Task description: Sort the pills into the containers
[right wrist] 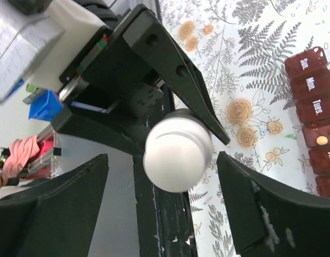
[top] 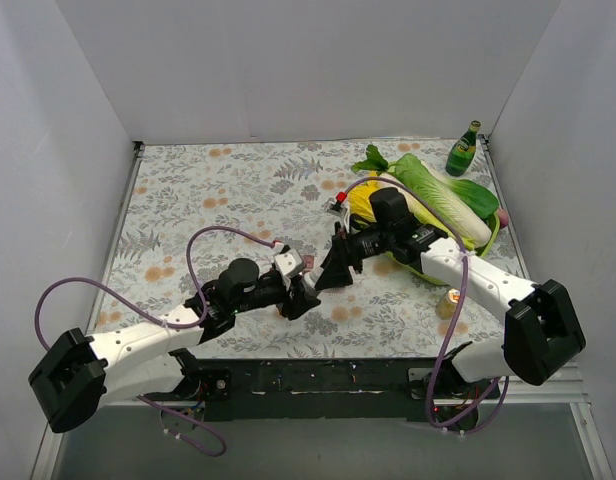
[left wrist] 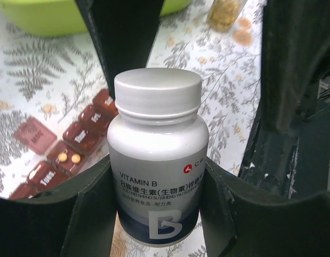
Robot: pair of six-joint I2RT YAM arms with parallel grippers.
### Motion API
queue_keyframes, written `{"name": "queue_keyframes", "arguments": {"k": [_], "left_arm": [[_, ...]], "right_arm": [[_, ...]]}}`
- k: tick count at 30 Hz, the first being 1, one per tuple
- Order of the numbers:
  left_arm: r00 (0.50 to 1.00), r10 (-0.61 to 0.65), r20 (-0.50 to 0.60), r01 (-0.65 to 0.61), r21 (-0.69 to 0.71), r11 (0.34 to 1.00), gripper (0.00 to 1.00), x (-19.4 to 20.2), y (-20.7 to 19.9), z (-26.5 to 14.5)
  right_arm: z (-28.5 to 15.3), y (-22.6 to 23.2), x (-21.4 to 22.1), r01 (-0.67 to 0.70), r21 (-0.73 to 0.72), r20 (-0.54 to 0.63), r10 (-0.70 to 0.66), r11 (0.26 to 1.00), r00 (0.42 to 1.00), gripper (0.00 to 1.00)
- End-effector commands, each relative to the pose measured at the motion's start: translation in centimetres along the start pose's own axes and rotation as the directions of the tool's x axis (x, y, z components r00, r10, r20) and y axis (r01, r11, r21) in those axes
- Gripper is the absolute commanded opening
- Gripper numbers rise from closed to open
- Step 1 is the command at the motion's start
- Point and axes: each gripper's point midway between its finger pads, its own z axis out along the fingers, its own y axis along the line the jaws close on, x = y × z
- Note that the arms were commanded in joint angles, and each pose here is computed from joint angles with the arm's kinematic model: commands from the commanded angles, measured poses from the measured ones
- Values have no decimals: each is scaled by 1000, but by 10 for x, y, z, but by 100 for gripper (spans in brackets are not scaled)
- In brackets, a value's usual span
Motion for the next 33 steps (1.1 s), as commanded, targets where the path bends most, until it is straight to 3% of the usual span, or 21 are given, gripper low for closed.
{"name": "queue_keyframes", "arguments": {"k": [1,2,3,4,5,6,7,9,10,11,12,14,18,19,23,33], "left_arm": [[985,88,146,-102,89,991,0,-36,-19,-9],[984,91,151,-111,134,985,0,-36,-28,-13],[986,85,143,-108,164,981,0,-32,-33,-16],[987,81,140,-107,193,975,0,-31,-39,-18],[988,71,137,-105,259,960,0,-32,-51,-22],[989,63,135,-100,291,951,0,-33,-58,-26],[990,58,132,-97,316,944,0,-35,-63,-28],[992,30,120,-75,396,915,0,-36,-78,-35],[993,19,120,-68,420,905,0,-38,-83,-38],[993,7,121,-60,439,897,0,-39,-87,-40],[993,-6,121,-52,467,883,0,-41,-92,-43],[993,-12,121,-48,481,876,0,-42,-95,-45],[994,-21,107,-35,496,868,0,-40,-97,-44],[995,-27,96,-24,500,866,0,-37,-97,-42],[997,-32,75,-10,505,863,0,-35,-97,-39],[995,-30,98,-17,449,893,0,-41,-87,-34]], "right_arm": [[-29,32,-26,218,-114,45,-214,969,976,92],[-36,34,-29,281,-118,47,-277,952,960,92],[-41,36,-41,514,-109,73,-508,851,858,93],[-44,37,-41,607,-108,67,-603,788,795,94],[-49,40,-19,603,-148,18,-607,784,794,94],[-52,38,-17,708,-146,14,-714,691,700,95],[-53,35,-13,838,-164,40,-846,520,532,95],[-57,45,2,894,-199,79,-903,401,422,95],[-53,47,6,931,-212,112,-939,297,325,95],[-52,55,7,940,-226,147,-945,255,292,95],[-52,60,21,909,-283,148,-922,308,358,95],[-47,79,22,911,-328,208,-921,251,328,94],[-38,91,36,864,-403,191,-895,303,403,90],[-32,91,34,875,-399,204,-904,273,376,88],[-28,96,31,864,-402,201,-892,302,405,82],[-17,89,31,811,-409,135,-851,419,508,50]]}}
